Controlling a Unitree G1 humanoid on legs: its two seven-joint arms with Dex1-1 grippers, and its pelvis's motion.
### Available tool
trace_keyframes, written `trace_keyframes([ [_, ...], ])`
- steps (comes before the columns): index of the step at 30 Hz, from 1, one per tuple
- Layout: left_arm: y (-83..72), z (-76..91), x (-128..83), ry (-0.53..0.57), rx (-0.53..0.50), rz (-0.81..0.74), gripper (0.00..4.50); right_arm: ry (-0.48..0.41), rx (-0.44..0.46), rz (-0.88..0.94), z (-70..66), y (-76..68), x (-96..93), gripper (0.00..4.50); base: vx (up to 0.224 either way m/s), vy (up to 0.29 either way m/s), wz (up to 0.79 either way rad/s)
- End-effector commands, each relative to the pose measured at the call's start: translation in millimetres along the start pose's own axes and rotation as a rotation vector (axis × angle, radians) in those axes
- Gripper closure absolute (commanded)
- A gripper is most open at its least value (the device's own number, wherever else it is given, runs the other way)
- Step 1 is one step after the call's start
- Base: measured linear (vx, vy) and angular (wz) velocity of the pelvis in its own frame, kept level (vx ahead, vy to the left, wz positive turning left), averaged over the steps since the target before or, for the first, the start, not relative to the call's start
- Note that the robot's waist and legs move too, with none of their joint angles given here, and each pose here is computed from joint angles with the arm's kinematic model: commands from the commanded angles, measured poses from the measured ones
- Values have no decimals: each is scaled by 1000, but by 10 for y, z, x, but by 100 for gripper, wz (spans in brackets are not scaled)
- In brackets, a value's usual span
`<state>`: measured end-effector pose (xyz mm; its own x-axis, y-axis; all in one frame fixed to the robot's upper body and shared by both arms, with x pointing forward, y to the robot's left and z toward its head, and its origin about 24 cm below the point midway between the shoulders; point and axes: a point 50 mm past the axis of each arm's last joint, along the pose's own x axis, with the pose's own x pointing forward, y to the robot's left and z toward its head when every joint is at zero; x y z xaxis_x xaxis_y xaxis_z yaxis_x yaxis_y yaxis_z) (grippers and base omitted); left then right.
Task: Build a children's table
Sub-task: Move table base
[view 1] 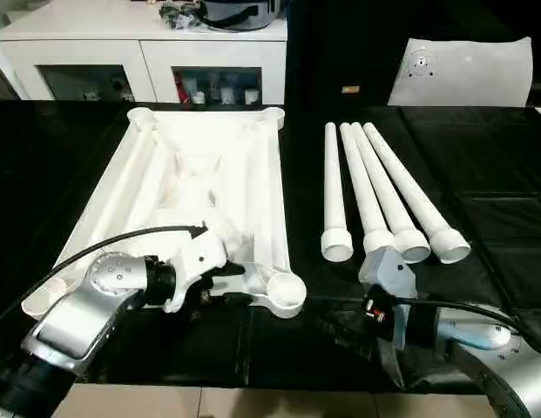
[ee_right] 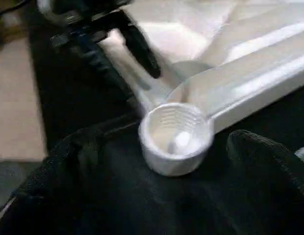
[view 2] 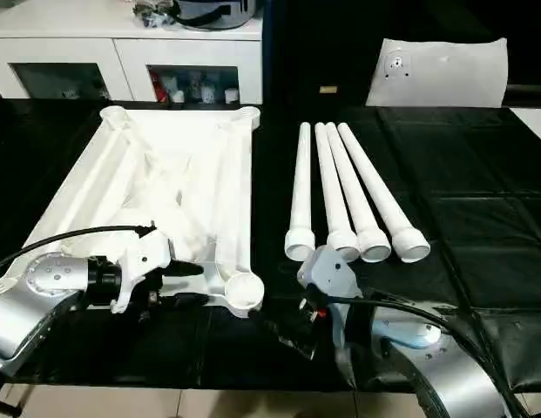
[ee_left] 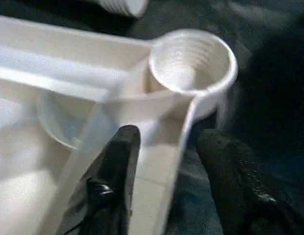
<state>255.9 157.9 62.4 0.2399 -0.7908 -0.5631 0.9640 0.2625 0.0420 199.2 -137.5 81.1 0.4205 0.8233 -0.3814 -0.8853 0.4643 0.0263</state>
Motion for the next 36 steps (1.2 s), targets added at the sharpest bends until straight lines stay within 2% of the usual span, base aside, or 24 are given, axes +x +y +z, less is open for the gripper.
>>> trace_keyframes([
  [1,17,-17,-5,29,21,-18,249,-2,-6,33,31,48,-6,0,0,0,0],
  [2,18,-22,-4,33,24,-20,249,-1,-7,32,33,48,-5,0,0,0,0],
  [3,18,-23,-4,34,24,-20,272,-1,-7,32,34,48,-5,0,0,0,0],
  [7,29,-39,-2,45,26,-29,290,4,-12,38,42,53,7,0,0,0,0],
  [8,39,-44,-2,49,31,-24,314,8,-14,42,39,57,10,0,0,0,0],
  [20,75,-88,4,68,54,-5,412,33,-16,67,3,87,29,0,0,0,0],
  [27,134,-66,13,29,45,73,446,16,-17,40,22,57,41,0,0,0,0],
  [36,179,-32,26,1,69,110,446,3,-36,-11,54,-14,68,0,0,0,0],
])
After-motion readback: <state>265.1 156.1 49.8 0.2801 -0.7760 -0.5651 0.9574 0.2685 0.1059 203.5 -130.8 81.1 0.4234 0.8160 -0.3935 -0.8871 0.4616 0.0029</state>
